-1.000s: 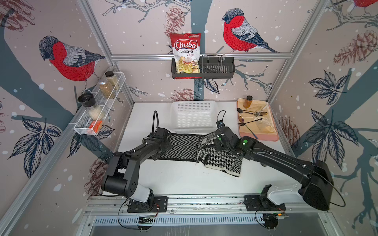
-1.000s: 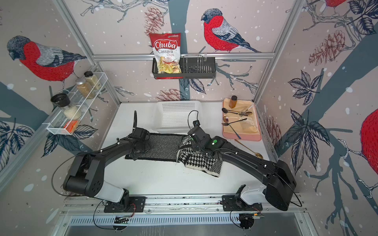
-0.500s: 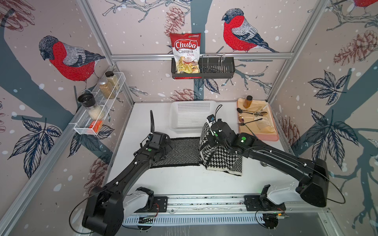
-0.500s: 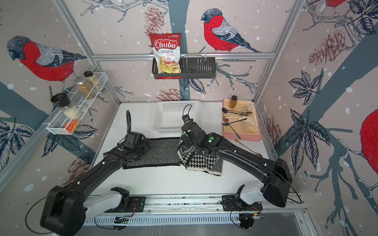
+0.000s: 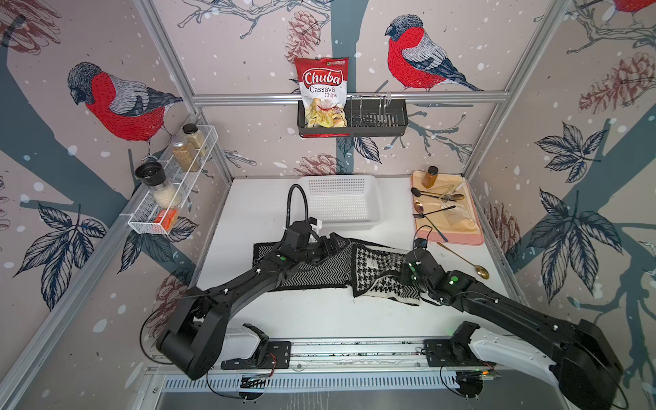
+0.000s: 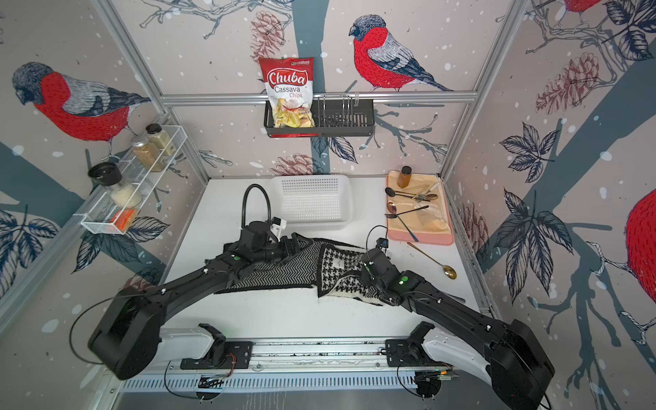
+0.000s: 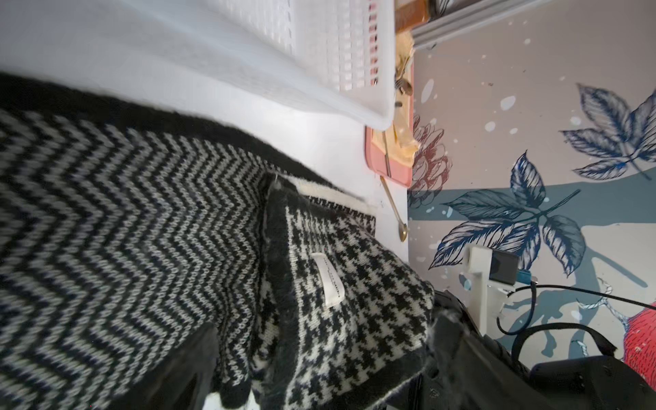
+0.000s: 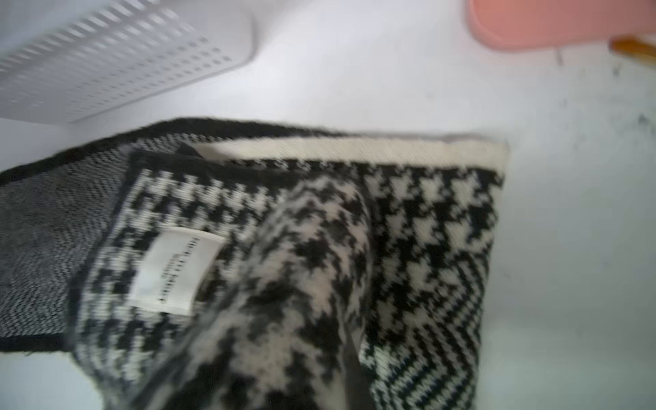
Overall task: Roll up the scarf and place it into the basket
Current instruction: Flatten out the scarf at the center of the board.
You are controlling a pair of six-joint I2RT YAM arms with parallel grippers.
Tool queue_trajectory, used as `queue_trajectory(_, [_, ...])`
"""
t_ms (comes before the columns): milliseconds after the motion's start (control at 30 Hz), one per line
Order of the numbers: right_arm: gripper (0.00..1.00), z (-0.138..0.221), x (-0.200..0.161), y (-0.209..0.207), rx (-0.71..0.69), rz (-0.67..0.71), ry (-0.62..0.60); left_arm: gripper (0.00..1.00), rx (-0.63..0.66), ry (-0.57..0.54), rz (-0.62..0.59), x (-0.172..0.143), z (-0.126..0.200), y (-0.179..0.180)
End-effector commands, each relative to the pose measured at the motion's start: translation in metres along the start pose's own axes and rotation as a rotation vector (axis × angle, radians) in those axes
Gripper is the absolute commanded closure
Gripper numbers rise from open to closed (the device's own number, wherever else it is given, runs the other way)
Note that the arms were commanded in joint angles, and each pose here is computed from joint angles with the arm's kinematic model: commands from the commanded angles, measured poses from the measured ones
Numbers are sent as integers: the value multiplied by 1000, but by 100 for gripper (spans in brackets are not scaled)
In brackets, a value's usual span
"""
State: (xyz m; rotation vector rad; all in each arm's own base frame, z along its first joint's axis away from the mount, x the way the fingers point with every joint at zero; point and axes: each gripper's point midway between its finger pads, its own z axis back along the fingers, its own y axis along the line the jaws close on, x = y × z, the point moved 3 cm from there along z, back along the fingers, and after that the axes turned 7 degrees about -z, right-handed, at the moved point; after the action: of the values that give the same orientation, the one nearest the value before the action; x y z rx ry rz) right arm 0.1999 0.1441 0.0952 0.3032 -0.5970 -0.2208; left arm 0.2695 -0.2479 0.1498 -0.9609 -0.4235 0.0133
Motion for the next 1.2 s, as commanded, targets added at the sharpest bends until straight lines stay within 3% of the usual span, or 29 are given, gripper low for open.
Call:
queue_trajectory(0, [100,-7,-6,-6,8,-149,-7,3,-74,59,-49,-6,-23,-15])
queue_trajectory(167, [100,-16,-15,-14,-7,-140,13,4,-35,116,-28,-19,-52,-2])
queue_trajectory(267, [100,-16,-15,-13,-5,-129,15,18,-26,134,-27,-23,-61,0])
queue_trajectory(367, [100,-16,-13,-10,9,-117,9,46,-31,147,-33,-25,-65,-3])
queue_trajectory(433, [100,-16,-11,-6,22,-106,7,77,-26,147,-32,-25,-66,-3])
queue_trajectory(467, [100,-16,-10,-4,31,-98,7,88,-23,145,-37,-24,-66,-3])
queue_trajectory(533, [100,-16,-10,1,46,-83,9,100,-28,154,-46,-24,-66,-5])
queue_trajectory(733, [100,-13,-7,16,85,-23,4,100,-24,127,-80,-15,-52,-16])
queue_trajectory(767, [88,-10,-4,22,101,-3,-11,100,-15,128,-90,-11,-45,-18])
queue_trajectory(833, [44,2,-1,42,187,61,-46,100,3,102,-130,3,-25,-23])
queue_trajectory(867, [11,10,2,50,223,76,-78,100,32,78,-149,12,-9,-23])
queue_trajectory(900, [0,18,6,56,262,75,-107,100,72,56,-168,21,7,-21])
queue_trajectory(1000, [0,32,19,52,325,18,-194,100,147,-2,-190,48,58,-13])
queue_trajectory(1167, [0,33,36,27,260,-59,-239,100,268,-102,-197,73,116,2])
